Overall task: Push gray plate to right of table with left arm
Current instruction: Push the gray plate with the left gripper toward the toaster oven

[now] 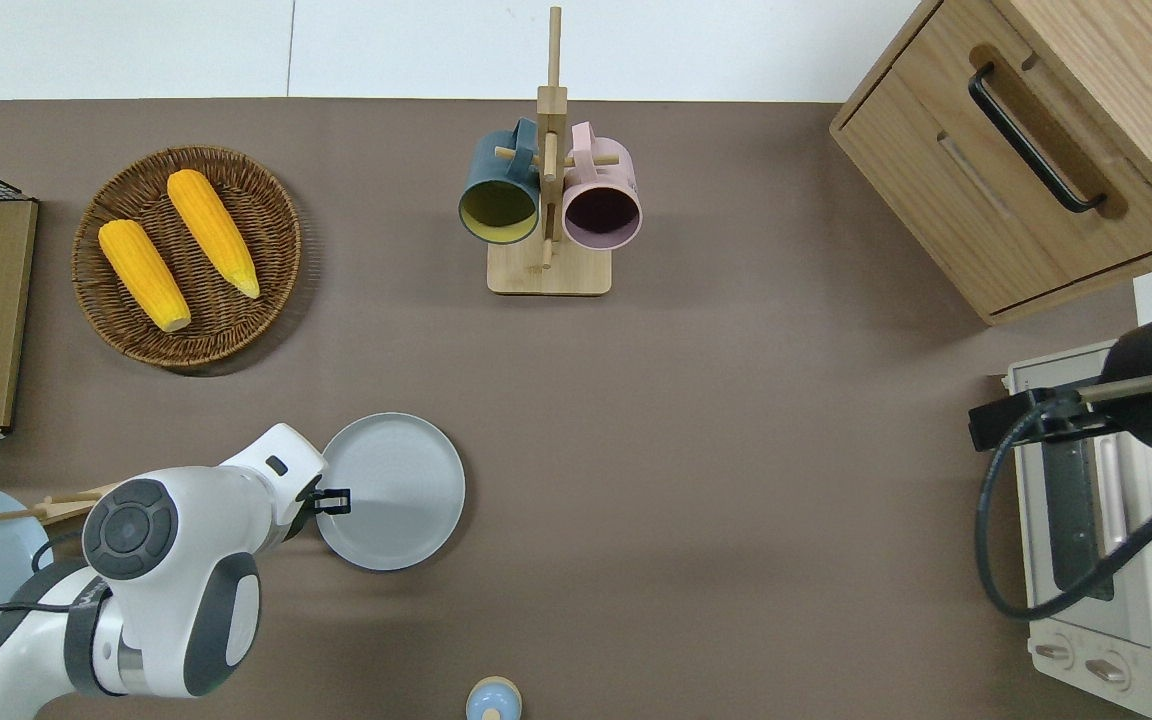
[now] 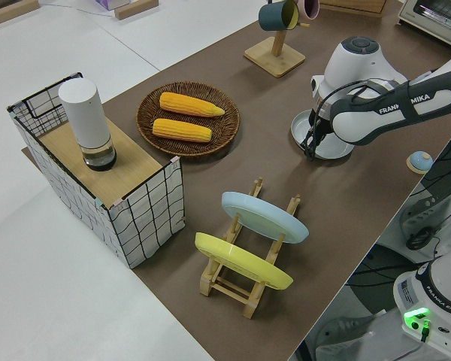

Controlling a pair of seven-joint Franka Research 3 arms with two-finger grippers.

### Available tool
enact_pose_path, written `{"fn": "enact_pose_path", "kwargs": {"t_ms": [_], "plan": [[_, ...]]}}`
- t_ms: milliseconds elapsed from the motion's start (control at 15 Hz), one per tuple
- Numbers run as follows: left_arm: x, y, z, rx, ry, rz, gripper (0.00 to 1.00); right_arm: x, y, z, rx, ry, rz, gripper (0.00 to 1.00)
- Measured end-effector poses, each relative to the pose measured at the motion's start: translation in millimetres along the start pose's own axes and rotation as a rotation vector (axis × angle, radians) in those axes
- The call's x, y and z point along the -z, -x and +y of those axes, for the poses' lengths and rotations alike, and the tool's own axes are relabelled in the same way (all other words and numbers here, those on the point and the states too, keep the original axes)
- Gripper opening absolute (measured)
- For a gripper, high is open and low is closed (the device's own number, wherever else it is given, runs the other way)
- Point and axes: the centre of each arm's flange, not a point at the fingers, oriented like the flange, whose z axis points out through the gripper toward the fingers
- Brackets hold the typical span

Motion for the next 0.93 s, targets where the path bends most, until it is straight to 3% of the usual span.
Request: {"fn": "enact_pose_path", "kwargs": {"t_ms": [400, 933], "plan": [[-0.3, -2.1, 12.9, 0.007, 0.002, 0.012, 0.03, 0.0, 0.0, 0.0, 0.0, 0.0, 0.0, 0.99], [-3.5, -0.8, 73.7, 0.024, 0.013, 0.017, 0.03, 0.0, 0.0, 0.0, 0.0, 0.0, 0.0, 0.99]]}}
